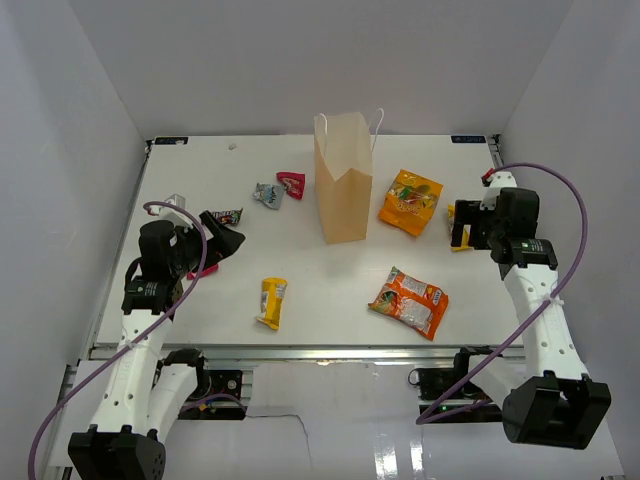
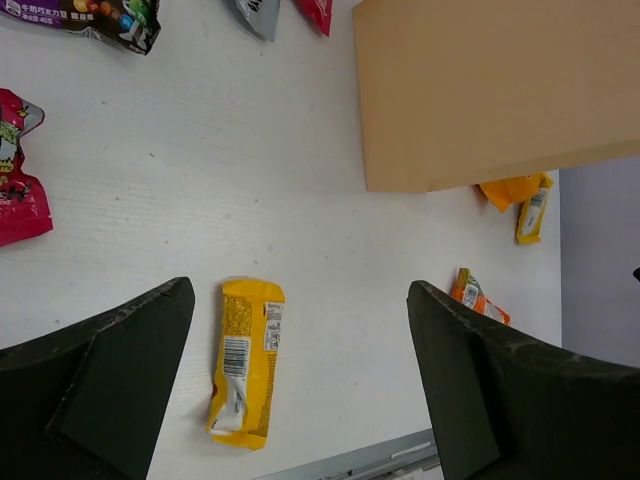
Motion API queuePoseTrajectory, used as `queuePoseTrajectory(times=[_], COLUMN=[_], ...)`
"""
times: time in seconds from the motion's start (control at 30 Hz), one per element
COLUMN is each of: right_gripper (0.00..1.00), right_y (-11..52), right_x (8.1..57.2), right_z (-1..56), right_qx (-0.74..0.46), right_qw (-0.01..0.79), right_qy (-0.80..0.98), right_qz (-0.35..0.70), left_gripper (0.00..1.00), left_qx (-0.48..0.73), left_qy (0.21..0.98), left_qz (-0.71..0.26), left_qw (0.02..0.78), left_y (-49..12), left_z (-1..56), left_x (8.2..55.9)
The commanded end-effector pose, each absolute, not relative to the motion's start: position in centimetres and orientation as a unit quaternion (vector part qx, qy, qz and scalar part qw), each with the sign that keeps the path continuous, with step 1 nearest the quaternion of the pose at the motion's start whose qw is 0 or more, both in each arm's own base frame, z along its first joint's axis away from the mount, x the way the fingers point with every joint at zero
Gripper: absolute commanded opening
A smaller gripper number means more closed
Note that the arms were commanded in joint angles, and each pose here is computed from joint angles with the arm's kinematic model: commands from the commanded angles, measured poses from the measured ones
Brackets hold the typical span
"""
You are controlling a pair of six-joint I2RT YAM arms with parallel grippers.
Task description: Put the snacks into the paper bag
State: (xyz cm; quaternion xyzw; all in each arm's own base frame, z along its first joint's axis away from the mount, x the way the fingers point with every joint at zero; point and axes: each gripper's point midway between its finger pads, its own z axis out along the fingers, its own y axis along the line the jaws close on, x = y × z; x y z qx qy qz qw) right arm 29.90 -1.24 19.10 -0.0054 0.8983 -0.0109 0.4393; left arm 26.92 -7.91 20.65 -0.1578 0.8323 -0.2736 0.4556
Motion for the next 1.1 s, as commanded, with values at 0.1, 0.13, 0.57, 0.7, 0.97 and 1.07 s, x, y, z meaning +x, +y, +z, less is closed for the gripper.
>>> queuePoseTrajectory(times=[0.1,0.13,0.57,0.7,0.97,1.07], right_gripper=[0.9,0.9,0.95,0.94,0.9,0.91], right_y=[6.7,8.5,10.7,11.7,11.9,13.5], right_x=[28.1,25.3,24.6,23.2,23.8,23.6], right_z=[21.5,20.4,14.7,11.9,6.7,5.8], right_qx=[-0.286,-0.347,-0.449,-0.453,-0.45,-0.448], right_qw=[0.447,0.405,0.324,0.286,0.207,0.185], right_qy=[0.833,0.822,0.822,0.835,0.865,0.867], right_qz=[0.155,0.2,0.134,0.123,0.08,0.113], left_gripper=[0.98,0.98,0.98,0.98,0.98,0.98], left_qx=[-0.141,-0.141,-0.16,-0.165,-0.167,-0.166], left_qy=[0.825,0.826,0.844,0.848,0.852,0.854], left_qz=[-0.308,-0.311,-0.353,-0.362,-0.37,-0.37], left_qw=[0.452,0.449,0.37,0.351,0.331,0.327], left_y=[-9.1,-9.2,-10.9,-11.3,-11.9,-12.0], left_z=[22.0,22.0,18.9,18.1,17.3,17.3], left_x=[26.3,26.2,24.5,24.1,23.2,23.0])
